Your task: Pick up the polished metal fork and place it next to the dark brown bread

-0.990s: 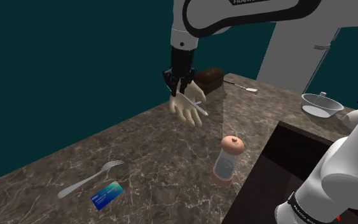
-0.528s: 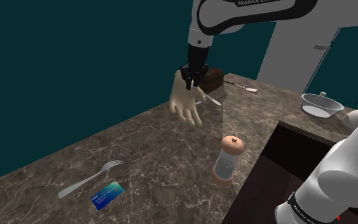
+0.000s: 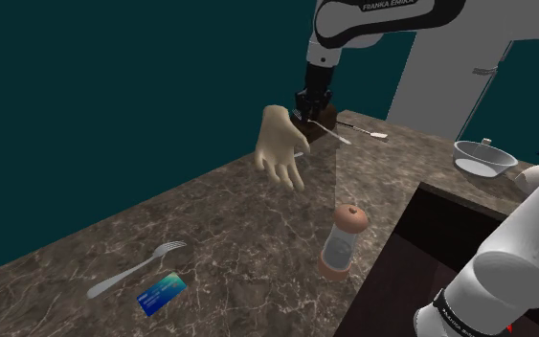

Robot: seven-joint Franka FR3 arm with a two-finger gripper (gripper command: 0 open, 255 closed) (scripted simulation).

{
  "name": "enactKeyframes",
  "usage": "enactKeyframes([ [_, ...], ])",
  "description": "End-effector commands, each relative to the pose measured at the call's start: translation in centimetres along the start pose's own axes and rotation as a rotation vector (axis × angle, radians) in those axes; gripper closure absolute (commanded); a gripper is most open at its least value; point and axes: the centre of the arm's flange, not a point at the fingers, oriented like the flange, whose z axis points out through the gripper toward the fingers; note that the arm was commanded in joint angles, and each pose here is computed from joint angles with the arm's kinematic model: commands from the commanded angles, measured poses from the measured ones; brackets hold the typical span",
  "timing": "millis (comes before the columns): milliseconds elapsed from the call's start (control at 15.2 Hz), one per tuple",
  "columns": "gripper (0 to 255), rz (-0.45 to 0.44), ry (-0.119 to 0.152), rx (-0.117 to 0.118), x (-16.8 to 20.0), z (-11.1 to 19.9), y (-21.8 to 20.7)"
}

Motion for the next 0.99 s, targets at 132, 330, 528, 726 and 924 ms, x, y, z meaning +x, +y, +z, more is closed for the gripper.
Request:
enactKeyframes([
  [132,255,-0.001,0.000,0.000,1.6,-0.1,4.8],
  [330,255,-0.001,0.000,0.000,2.6,-0.1,8.6],
  [528,255,-0.001,0.000,0.000,3.7,-0.1,12.5],
  [726,255,-0.001,0.000,0.000,4.7,-0.2,16.3],
  [924,255,-0.001,0.000,0.000,5.8,-0.2,20.1],
])
